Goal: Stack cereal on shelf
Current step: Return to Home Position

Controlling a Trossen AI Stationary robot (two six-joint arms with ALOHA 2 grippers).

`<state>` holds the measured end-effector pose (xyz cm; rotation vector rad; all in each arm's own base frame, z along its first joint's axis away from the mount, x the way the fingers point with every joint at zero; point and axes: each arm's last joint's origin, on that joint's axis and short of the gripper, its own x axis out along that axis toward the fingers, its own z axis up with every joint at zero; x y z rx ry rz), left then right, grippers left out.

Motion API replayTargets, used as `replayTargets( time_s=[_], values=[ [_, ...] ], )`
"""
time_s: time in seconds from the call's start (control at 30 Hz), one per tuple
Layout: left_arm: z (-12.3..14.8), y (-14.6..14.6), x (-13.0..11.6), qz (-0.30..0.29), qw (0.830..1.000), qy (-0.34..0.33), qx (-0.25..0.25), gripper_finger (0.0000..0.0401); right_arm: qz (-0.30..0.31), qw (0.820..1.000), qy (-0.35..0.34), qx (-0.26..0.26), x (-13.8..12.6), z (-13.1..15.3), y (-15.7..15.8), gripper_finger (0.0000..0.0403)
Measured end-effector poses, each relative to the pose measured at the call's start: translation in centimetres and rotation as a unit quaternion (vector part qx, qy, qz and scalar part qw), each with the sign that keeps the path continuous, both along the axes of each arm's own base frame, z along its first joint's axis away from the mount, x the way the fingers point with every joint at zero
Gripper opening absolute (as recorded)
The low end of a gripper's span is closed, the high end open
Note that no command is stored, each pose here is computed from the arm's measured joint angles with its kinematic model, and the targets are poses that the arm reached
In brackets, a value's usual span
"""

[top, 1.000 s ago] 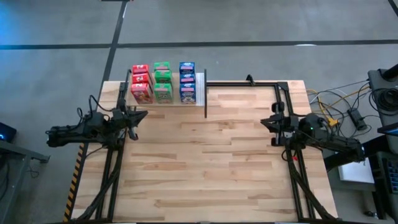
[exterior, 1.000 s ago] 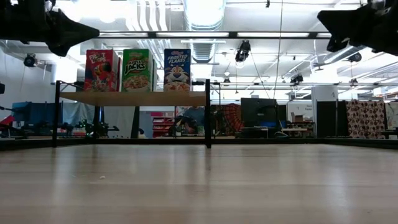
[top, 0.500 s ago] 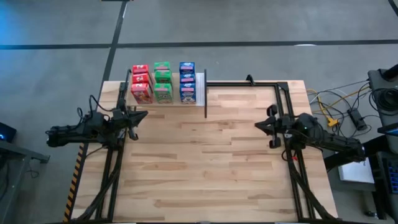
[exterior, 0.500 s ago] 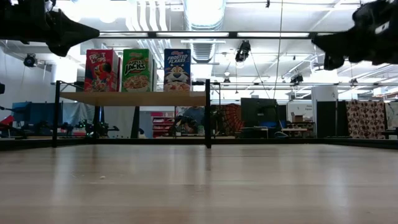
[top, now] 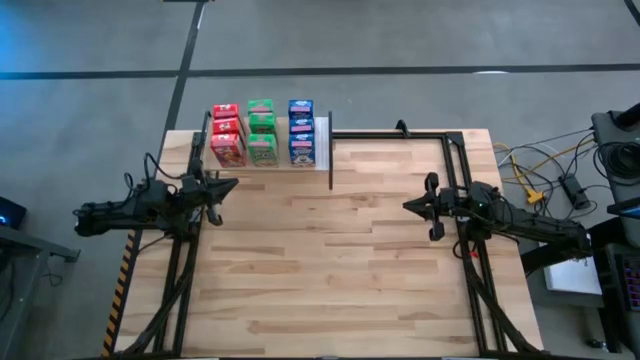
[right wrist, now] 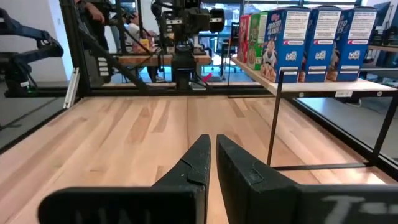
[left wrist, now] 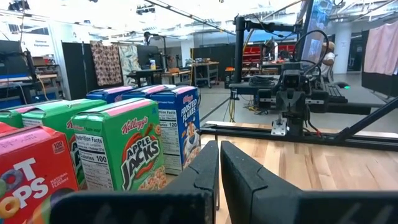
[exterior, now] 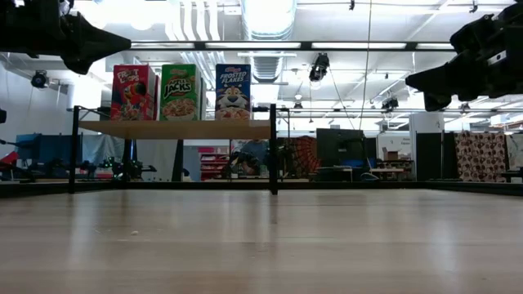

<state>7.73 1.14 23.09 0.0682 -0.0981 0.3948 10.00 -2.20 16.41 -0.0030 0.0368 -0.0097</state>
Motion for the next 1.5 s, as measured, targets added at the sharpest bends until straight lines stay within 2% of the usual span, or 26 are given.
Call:
replayTargets(
  time_s=[1.5],
  values=[
    [0.02, 0.00, 0.00, 0.000, 1.000, -0.001, 0.000, 0.0000, 0.001, 1.000, 0.005, -0.010, 0.00, -0.10, 0.00, 0.0018]
  ],
)
